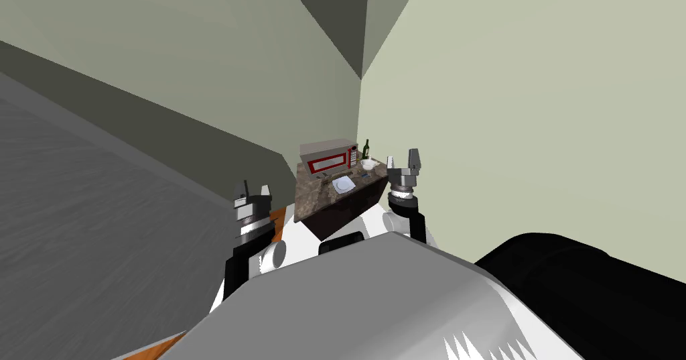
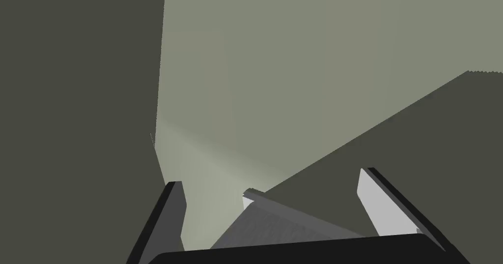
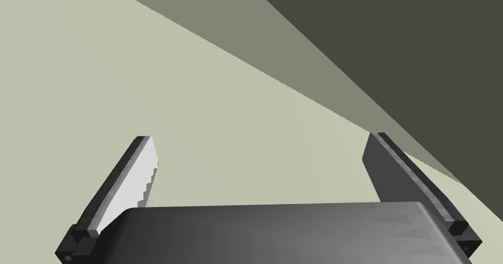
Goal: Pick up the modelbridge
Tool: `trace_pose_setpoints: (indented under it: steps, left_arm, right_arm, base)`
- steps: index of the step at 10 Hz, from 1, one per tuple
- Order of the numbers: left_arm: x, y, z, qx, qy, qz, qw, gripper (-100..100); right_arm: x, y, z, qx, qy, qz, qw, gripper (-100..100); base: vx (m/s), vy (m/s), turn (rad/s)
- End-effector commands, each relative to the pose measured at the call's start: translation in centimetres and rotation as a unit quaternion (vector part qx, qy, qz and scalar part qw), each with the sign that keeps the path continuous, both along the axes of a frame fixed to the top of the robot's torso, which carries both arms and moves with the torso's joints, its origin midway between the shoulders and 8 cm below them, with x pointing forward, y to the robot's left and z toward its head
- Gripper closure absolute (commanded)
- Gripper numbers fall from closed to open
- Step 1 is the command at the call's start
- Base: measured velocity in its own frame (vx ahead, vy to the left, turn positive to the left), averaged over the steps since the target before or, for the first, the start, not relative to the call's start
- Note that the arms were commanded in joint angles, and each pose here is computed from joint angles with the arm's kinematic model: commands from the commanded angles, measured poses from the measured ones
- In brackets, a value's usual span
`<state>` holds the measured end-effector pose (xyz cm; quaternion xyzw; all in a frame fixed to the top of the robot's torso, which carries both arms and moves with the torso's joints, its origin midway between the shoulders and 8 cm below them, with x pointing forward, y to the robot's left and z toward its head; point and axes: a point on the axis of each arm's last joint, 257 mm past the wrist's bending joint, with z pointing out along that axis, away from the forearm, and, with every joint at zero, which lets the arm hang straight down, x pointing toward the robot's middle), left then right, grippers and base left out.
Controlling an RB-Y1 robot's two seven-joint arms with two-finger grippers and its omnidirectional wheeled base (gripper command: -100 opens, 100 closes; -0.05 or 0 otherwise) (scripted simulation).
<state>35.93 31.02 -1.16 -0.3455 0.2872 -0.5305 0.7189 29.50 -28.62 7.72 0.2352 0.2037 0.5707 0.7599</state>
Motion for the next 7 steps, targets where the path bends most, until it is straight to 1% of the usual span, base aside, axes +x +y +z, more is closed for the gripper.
trace_pose_setpoints:
  steps: [1,4,7]
  left_arm:
    - [0.4,-0.1,-0.2,0.015,0.009,-0.009,0.9998,-100]
    - [1.7,0.1,-1.0,0.041,0.041,-0.027,0.9979,-100]
    - [3.4,1.2,-2.2,0.059,0.083,-0.041,0.9940,-100]
  right_arm:
    - [0.0,0.0,0.0,0.000,0.000,0.000,1.0000,0]
    - [0.0,0.0,0.0,0.000,0.000,0.000,1.0000,0]
    - [0.0,0.0,0.0,0.000,0.000,0.000,1.0000,0]
  base:
    - [-0.009,-0.002,-0.040]
    - [-0.028,-0.005,-0.081]
    - [-0.045,-0.013,-0.150]
